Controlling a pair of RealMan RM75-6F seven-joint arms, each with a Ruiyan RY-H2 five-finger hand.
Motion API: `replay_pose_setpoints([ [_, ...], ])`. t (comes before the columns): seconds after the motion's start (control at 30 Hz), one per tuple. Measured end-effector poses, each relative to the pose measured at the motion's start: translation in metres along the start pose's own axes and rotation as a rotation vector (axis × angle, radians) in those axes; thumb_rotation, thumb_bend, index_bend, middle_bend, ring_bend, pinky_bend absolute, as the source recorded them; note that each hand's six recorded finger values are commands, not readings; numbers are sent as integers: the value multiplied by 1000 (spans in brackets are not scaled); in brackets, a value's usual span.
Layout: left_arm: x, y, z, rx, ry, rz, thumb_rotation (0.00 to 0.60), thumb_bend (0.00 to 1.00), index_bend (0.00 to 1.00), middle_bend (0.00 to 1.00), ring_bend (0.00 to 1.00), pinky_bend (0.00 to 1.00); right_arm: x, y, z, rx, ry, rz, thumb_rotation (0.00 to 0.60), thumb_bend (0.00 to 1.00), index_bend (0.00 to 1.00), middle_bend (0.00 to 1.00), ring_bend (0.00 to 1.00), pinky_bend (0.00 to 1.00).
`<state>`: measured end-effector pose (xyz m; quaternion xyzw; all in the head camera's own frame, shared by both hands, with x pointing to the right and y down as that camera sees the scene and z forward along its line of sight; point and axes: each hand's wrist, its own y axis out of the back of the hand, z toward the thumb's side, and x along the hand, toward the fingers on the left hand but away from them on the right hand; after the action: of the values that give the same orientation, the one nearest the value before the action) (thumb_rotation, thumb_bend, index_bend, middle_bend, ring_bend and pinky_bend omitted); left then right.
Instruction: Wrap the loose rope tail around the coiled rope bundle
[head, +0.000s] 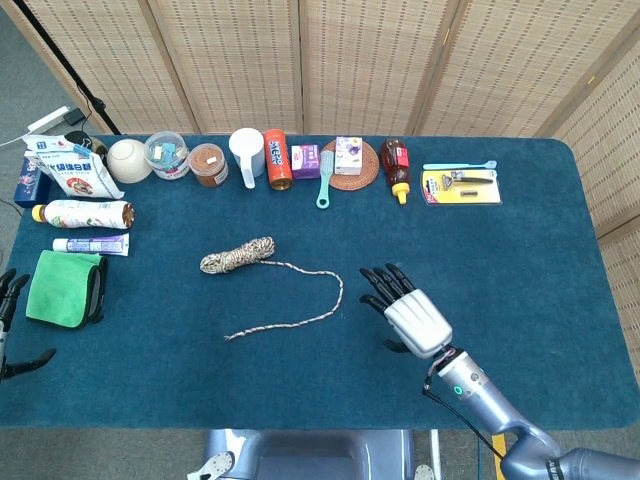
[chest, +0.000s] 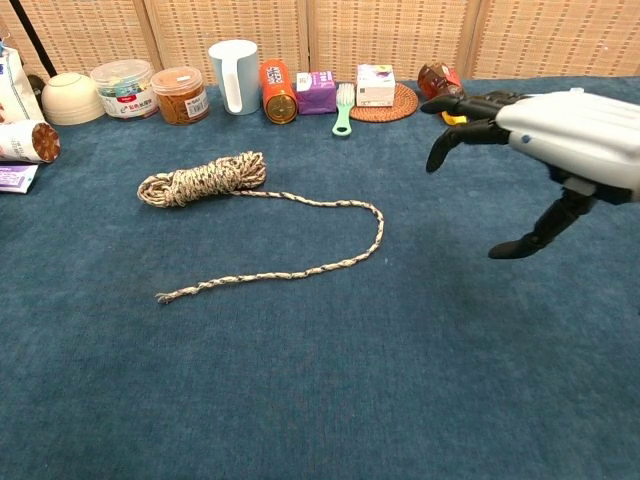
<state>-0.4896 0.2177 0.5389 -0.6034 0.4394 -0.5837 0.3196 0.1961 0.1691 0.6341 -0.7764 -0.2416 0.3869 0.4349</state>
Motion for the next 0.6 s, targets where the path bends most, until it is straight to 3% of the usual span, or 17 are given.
replay_pose_setpoints([
  [0.1, 3, -2, -1, 5, 12, -8, 600, 47, 0, 0, 0, 0, -19, -11, 11, 9, 18, 29, 600, 209, 411, 0, 0, 0],
  [0.2, 5, -4, -1, 8, 22, -17, 600, 47, 0, 0, 0, 0, -35, -20, 19, 20, 30, 59, 600, 212, 413, 0, 0, 0],
  [0.43, 10, -9, -3, 17, 39, -38, 600, 46, 0, 0, 0, 0, -53, -35, 27, 60, 40, 90, 600, 246, 402, 0, 0, 0],
  [0.6, 13, -9, -4, 18, 47, -41, 600, 47, 0, 0, 0, 0, -63, -42, 32, 98, 50, 101, 600, 347, 400, 0, 0, 0],
])
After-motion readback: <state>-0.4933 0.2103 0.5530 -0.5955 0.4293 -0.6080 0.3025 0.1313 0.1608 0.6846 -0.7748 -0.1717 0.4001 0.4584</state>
